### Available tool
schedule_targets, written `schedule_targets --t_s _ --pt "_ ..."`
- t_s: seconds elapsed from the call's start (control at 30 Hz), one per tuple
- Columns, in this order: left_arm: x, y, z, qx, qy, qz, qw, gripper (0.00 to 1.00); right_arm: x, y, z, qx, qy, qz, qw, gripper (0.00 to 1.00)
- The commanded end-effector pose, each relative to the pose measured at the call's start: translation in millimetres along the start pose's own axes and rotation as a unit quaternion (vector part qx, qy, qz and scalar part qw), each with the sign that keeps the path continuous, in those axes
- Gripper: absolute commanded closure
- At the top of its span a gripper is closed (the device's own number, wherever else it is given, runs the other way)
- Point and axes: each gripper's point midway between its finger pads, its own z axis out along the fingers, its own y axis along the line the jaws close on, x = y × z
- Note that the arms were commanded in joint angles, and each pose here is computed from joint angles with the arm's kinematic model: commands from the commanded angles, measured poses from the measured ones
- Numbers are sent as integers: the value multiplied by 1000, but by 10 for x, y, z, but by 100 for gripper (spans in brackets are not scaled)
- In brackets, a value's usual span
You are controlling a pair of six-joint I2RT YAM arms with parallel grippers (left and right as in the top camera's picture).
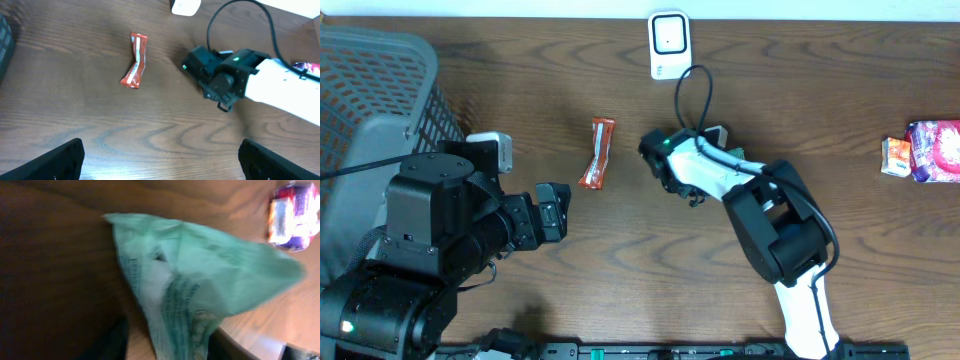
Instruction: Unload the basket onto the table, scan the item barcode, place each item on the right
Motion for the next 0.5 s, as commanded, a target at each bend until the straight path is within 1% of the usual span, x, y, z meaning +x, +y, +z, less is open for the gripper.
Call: schedule_targets --t_s 0.0,0.1,0.17,0.2,0.27,0.3,0.33,0.43,0.47 --pt "-10 5 -18 -2 -5 2 1000 2 119 211 -119 -42 26 -4 999 52" --pt "-10 5 -18 -2 -5 2 1000 2 68 297 -311 -90 48 7 995 52" --pt "-10 5 -18 -2 -5 2 1000 2 -28 330 -462 -128 60 14 990 44" --pt "-10 5 -18 -2 -5 2 1000 2 -90 346 -537 -148 62 11 987 39" --pt "-10 5 -18 -2 -5 2 1000 2 -243 379 -726 -203 62 -10 977 34" --pt "-10 5 -18 -2 -5 2 1000 2 -308 369 -805 -223 61 -17 973 30" --pt "-10 5 -18 -2 -5 2 1000 2 -410 314 -910 -249 62 -20 966 29" --pt "-10 5 -18 -2 -5 2 1000 2 -535 161 -1019 -277 68 -30 958 24" --pt "-10 5 -18 -2 -5 2 1000 2 -579 44 -1055 -296 76 -56 950 23"
